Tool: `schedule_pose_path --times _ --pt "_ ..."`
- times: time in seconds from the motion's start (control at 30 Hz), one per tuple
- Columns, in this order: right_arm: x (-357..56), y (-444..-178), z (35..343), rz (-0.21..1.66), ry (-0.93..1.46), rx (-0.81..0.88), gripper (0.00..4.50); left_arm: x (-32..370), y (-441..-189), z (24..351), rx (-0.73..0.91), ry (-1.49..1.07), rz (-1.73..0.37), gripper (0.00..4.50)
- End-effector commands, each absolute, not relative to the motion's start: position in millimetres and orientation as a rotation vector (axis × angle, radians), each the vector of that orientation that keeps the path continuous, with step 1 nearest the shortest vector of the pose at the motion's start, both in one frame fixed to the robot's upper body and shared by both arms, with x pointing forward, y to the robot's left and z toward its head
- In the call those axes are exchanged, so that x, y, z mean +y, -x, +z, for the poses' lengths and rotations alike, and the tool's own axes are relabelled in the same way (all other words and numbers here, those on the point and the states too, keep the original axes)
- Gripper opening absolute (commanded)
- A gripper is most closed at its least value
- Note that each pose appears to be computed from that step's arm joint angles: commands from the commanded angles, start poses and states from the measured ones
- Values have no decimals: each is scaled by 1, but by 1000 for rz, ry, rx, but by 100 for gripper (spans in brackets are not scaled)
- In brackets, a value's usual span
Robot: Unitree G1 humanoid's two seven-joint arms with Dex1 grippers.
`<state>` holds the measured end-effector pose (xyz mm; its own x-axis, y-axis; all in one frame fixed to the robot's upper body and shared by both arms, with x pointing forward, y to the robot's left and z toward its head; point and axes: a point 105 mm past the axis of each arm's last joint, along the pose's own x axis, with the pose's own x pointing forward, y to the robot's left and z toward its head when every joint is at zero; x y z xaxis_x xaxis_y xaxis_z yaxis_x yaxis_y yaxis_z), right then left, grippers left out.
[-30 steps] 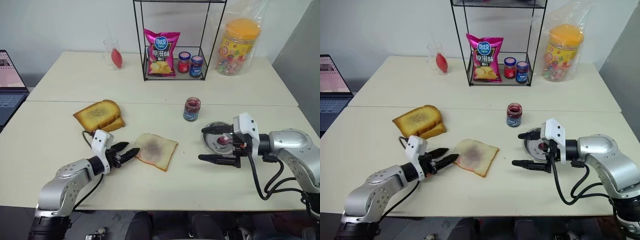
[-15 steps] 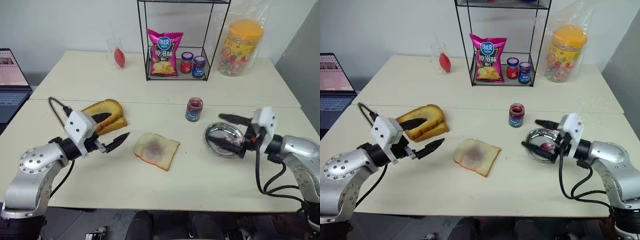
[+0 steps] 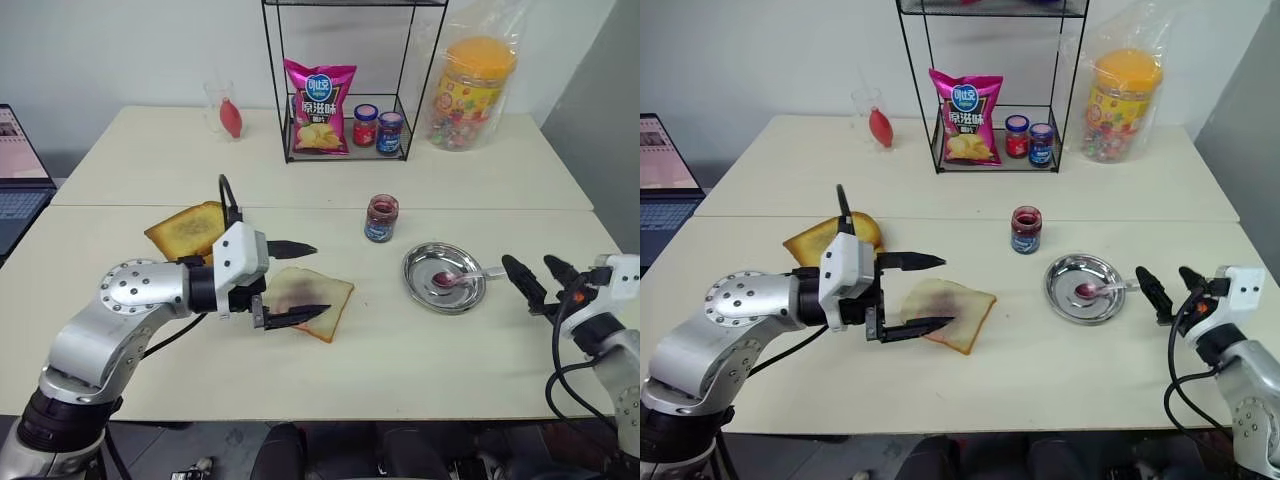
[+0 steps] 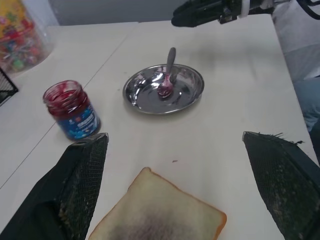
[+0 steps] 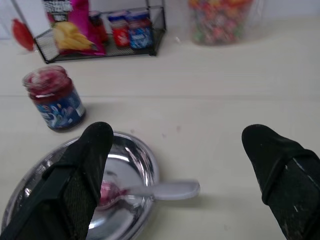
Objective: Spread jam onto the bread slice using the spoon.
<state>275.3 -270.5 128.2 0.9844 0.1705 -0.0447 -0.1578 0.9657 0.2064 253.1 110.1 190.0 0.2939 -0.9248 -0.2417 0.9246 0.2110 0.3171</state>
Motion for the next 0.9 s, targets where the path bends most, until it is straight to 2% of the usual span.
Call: schedule_pose_path --times 0.03,0.43,0.67,0.77,0.87,0.9 --pt "-272 -274 119 147 -318 81 450 102 -249 193 -26 -470 -1330 447" --pt "-251 -302 93 147 -529 109 450 101 -248 182 9 -490 -1347 447" --pt "-252 -316 97 135 -602 64 450 103 -246 178 22 -488 -1342 447" --pt "-251 -318 98 145 -620 62 402 104 -247 177 25 -490 -1338 450" --pt "-249 -319 101 162 -645 58 338 105 -247 176 28 -491 -1335 450" --pt "-249 -319 102 166 -650 55 304 105 -247 176 30 -492 -1334 450"
